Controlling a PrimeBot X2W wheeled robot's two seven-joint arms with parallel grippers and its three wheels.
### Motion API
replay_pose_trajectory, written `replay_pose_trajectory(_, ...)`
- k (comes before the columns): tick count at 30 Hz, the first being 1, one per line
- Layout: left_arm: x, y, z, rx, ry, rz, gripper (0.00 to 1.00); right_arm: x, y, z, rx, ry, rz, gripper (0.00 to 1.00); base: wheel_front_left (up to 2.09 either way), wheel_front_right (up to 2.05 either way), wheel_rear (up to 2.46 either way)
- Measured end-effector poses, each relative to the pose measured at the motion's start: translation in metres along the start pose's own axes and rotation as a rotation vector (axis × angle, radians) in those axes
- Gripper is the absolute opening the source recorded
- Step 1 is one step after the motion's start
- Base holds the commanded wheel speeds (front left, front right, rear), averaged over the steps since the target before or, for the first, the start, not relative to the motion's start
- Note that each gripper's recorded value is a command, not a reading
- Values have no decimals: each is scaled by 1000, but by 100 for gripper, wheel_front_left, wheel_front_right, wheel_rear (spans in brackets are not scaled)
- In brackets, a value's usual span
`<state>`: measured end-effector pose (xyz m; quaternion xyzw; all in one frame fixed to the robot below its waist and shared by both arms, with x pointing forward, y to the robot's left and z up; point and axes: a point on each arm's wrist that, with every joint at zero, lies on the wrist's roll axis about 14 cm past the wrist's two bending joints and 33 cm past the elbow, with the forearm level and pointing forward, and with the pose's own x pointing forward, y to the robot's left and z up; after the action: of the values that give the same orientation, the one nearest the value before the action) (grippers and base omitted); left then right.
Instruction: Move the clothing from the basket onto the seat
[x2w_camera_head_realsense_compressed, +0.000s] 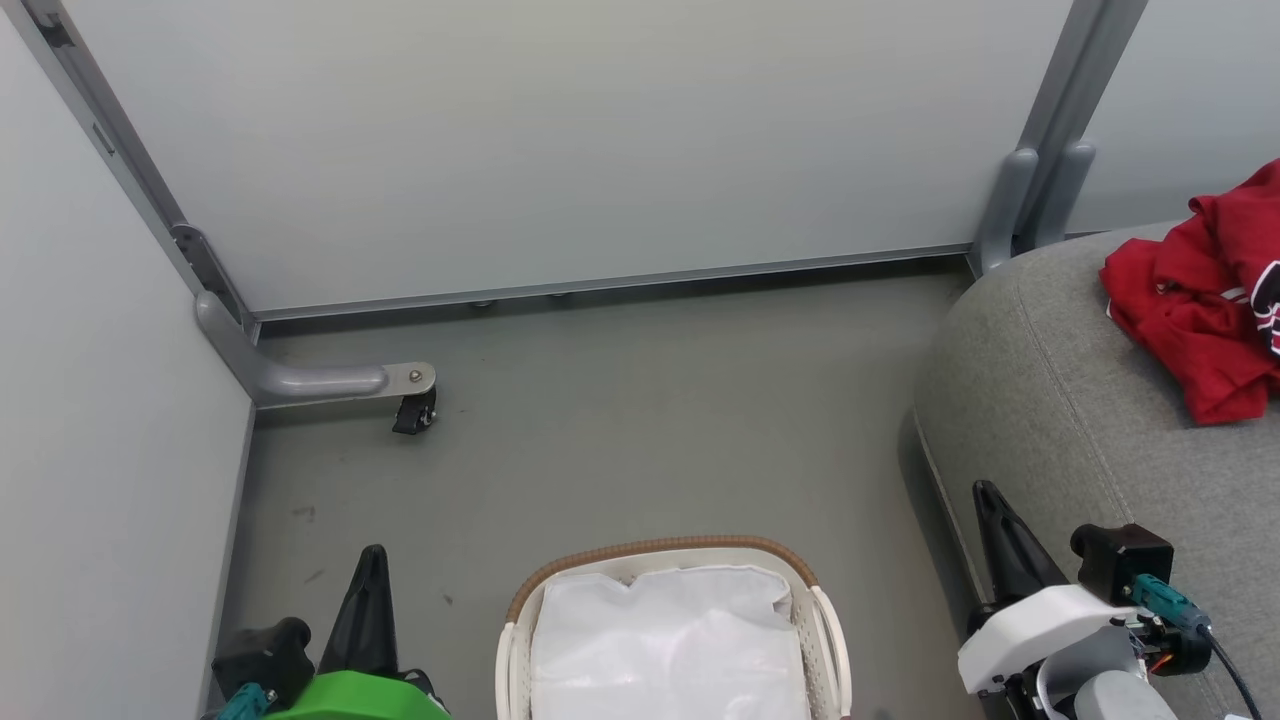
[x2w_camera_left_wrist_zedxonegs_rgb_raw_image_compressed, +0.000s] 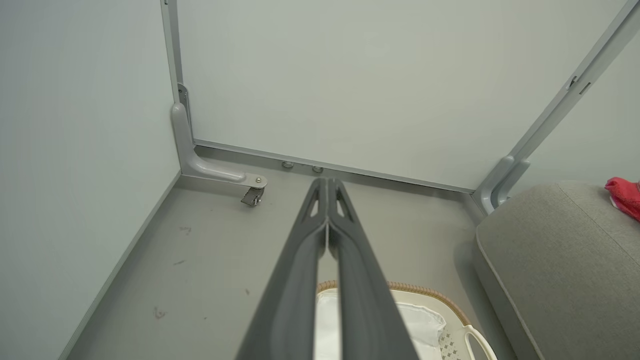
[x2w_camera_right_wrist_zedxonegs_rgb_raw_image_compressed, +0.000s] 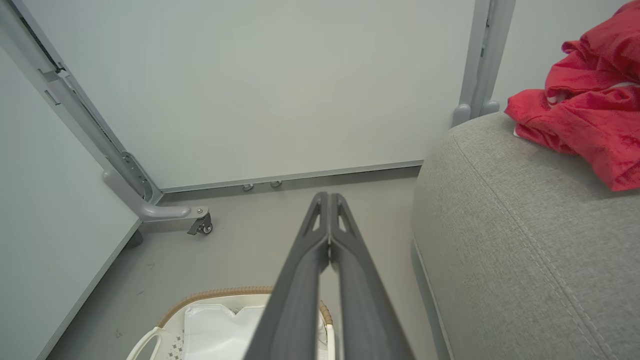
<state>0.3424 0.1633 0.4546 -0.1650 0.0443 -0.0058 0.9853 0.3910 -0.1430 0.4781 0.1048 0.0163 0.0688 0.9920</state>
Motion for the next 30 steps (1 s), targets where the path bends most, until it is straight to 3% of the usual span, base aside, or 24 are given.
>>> replay_pose_trajectory(30,9,22,9,-448,16,92,0,-1,-24,9,492,-13,-113,0,0,0,0)
